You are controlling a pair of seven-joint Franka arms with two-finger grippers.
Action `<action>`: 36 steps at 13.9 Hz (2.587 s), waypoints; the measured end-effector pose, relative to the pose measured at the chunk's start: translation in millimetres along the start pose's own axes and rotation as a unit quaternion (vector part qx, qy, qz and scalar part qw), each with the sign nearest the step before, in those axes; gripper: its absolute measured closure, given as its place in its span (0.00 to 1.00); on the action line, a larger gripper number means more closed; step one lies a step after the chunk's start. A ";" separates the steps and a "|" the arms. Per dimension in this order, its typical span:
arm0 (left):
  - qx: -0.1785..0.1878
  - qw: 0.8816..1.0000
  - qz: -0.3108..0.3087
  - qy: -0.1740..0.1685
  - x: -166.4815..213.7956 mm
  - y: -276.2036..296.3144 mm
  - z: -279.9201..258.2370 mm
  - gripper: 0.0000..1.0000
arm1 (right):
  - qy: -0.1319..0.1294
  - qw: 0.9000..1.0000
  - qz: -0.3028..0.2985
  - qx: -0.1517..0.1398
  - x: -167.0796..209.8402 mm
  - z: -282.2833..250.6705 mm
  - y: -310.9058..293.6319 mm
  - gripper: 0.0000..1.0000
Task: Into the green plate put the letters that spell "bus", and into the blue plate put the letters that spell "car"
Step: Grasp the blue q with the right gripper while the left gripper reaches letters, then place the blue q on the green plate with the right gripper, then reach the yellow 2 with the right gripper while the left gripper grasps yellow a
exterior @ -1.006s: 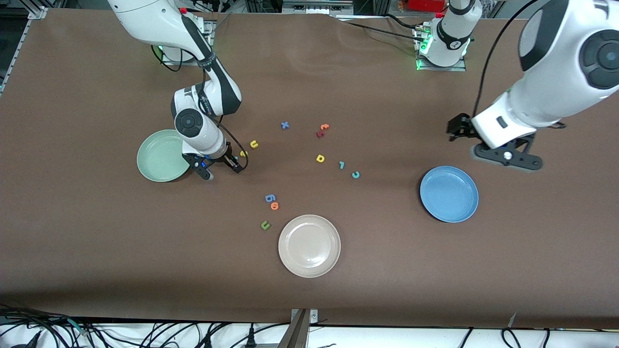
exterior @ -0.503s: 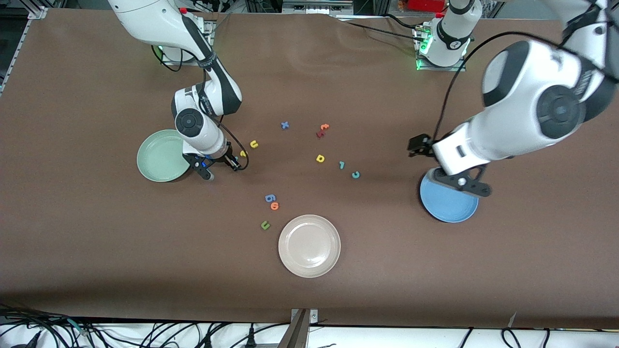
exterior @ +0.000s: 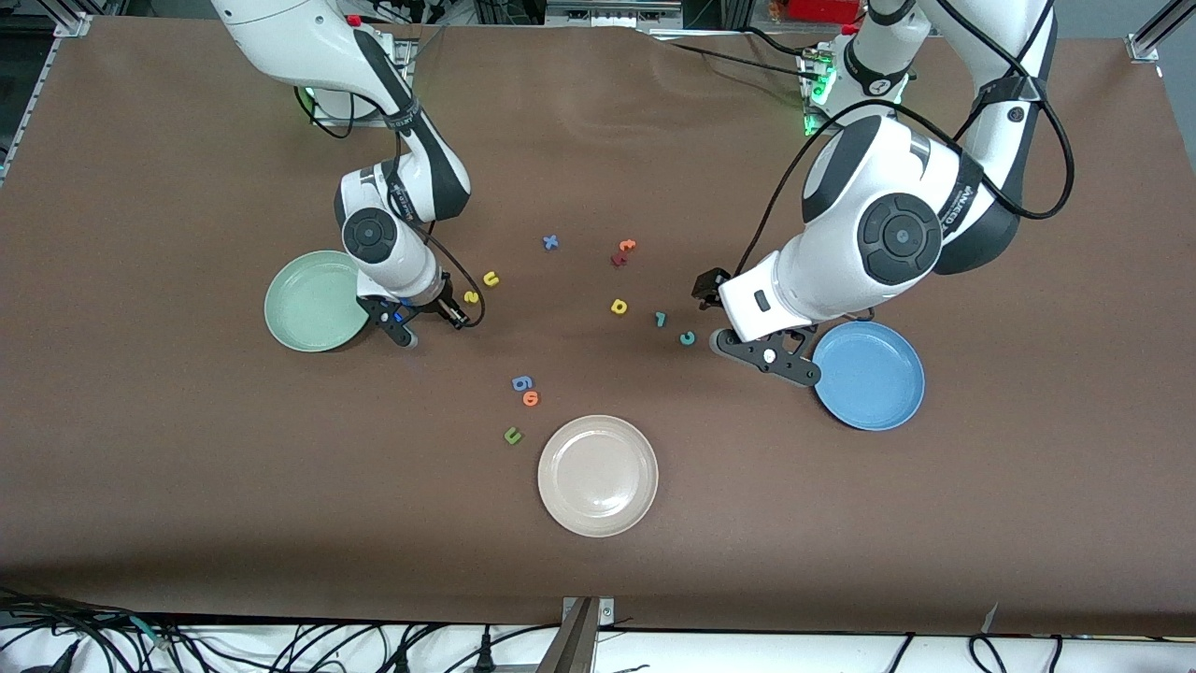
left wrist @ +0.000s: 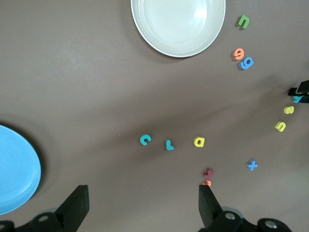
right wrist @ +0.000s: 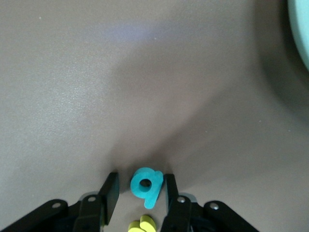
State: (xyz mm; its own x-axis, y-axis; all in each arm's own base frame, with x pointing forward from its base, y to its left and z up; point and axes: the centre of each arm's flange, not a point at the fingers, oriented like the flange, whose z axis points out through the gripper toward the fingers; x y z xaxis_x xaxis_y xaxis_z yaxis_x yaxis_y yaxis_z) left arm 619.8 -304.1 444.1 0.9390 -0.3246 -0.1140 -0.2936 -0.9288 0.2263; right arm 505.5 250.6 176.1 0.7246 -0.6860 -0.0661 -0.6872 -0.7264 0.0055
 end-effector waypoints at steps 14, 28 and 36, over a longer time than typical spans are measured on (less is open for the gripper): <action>0.048 0.996 -0.078 -0.006 -52.4 149.4 197.3 0.00 | -0.021 0.999 -0.013 -0.036 19.0 -31.5 -7.2 0.73; 0.067 0.993 -0.086 0.049 -55.2 122.4 312.3 0.01 | -0.119 0.964 -0.206 -0.117 190.7 -87.3 121.3 0.73; 0.065 0.993 -0.085 0.053 -51.7 124.1 316.0 0.11 | -0.094 0.953 -0.266 -0.110 196.4 -18.6 174.4 0.72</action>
State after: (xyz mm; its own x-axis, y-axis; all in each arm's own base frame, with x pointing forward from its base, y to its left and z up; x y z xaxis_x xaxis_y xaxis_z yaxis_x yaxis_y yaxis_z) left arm 478.2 -459.1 172.3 0.9885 -0.1469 -0.0353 -0.1435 -0.9860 0.0847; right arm 529.0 -11.5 182.6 0.9312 -0.2127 -0.2960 -0.1819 -0.9749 0.1281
